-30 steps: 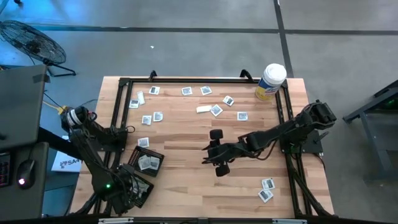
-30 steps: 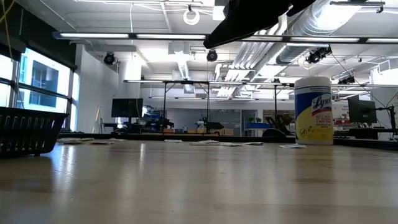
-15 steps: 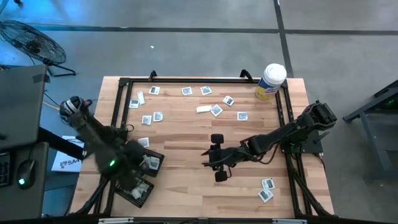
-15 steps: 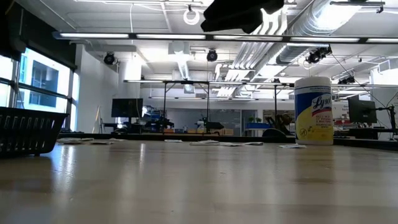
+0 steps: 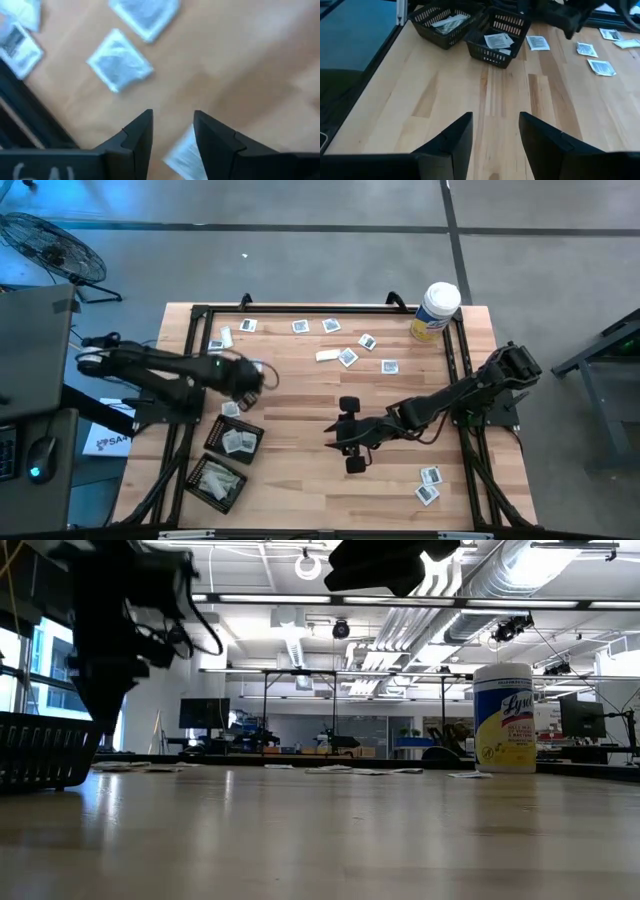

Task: Pick & Place First Aid Supplies
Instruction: Put the towelette pack into the top black bin

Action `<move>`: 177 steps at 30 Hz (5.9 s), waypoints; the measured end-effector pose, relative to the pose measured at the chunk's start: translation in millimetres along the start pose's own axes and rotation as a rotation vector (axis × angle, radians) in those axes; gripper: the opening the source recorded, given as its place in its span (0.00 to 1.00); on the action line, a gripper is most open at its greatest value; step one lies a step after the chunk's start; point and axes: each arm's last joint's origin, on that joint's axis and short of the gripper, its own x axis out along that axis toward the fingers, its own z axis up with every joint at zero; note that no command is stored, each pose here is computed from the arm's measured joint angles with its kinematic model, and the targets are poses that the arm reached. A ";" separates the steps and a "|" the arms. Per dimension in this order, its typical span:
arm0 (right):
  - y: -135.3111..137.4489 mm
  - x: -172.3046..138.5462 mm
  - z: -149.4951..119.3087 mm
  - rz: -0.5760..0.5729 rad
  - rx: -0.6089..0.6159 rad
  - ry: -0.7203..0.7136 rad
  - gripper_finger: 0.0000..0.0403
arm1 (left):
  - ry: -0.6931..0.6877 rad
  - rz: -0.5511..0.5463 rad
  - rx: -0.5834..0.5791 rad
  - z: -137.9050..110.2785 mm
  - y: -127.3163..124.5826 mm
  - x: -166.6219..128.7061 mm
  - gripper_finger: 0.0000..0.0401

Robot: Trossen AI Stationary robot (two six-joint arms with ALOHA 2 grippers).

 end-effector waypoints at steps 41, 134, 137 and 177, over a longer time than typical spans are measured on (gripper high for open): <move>-0.8 0.0 -3.6 -0.010 -0.021 0.036 0.38 | 0.262 -0.009 -0.078 44.0 46.7 74.2 0.02; -3.4 5.2 -30.9 -0.118 -0.067 0.041 0.39 | -0.152 -0.040 -0.190 97.7 12.3 54.8 0.22; -3.6 5.2 -31.6 -0.119 -0.069 0.048 0.39 | -0.118 -0.040 -0.169 97.3 13.3 59.5 0.22; -4.1 5.1 -33.2 -0.122 -0.071 0.065 0.39 | -0.008 -0.040 0.064 69.2 15.7 81.1 0.22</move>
